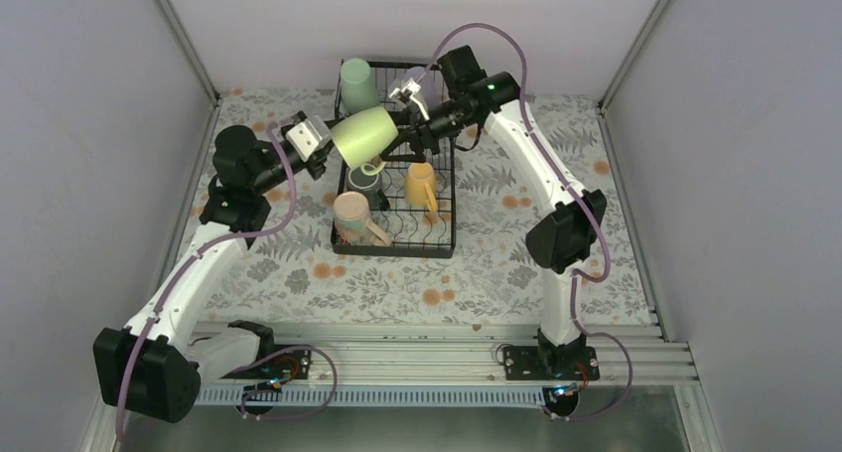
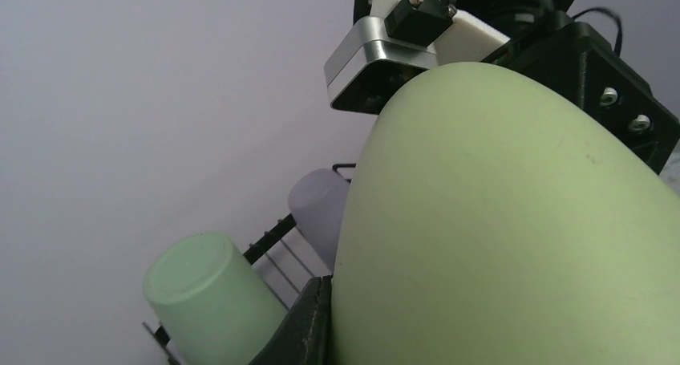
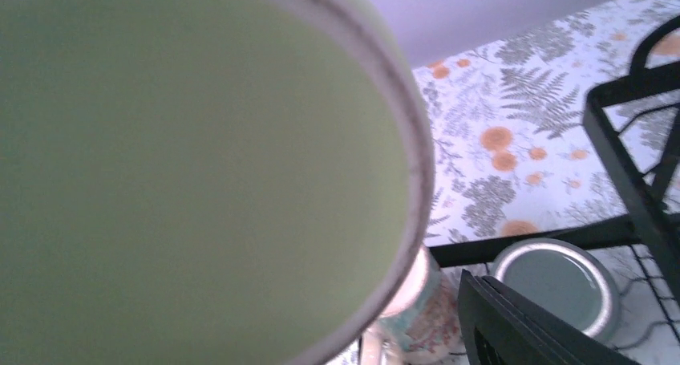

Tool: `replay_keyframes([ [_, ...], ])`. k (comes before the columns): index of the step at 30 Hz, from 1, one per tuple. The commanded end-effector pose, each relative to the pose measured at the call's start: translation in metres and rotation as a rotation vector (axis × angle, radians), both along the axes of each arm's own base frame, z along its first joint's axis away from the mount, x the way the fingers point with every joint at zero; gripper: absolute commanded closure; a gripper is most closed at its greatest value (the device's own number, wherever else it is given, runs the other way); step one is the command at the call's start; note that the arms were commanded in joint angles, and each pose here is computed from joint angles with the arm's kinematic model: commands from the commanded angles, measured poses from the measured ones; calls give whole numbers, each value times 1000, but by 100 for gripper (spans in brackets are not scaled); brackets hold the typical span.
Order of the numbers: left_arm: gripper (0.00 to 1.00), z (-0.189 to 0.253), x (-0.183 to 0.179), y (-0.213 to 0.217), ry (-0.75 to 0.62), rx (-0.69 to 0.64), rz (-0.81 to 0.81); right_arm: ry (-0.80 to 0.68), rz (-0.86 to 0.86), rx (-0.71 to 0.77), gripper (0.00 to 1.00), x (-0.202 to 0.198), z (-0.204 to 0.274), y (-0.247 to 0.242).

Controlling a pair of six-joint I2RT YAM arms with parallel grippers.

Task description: Unload the cups from the dish rack

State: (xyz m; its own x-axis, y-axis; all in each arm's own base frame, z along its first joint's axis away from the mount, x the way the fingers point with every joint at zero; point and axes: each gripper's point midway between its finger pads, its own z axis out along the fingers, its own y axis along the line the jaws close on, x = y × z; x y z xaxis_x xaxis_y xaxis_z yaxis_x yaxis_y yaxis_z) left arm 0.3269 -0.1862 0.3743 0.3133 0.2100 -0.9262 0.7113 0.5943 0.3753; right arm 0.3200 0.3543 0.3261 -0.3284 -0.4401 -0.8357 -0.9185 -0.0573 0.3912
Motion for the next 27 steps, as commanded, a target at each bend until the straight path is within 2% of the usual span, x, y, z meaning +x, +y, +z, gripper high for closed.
replay_keyframes([
  [1, 98, 6, 0, 8, -42, 77, 84, -113, -70, -10, 25, 12, 13, 2],
  [4, 98, 4, 6, 28, -60, 123, 182, -157, -108, -33, 23, 16, 13, -3],
  [8, 98, 5, 12, 58, -57, 152, 298, -249, -156, -21, 15, 9, 19, -14],
  [14, 98, -3, 27, 116, 6, 229, 465, -296, -178, -71, 14, 0, 16, -27],
  [22, 98, -22, 26, 186, 173, 402, 583, -364, -192, -247, 15, -12, -39, -28],
  [27, 98, -54, 30, 232, 387, 534, 584, -477, -205, -364, 15, -25, -75, -15],
])
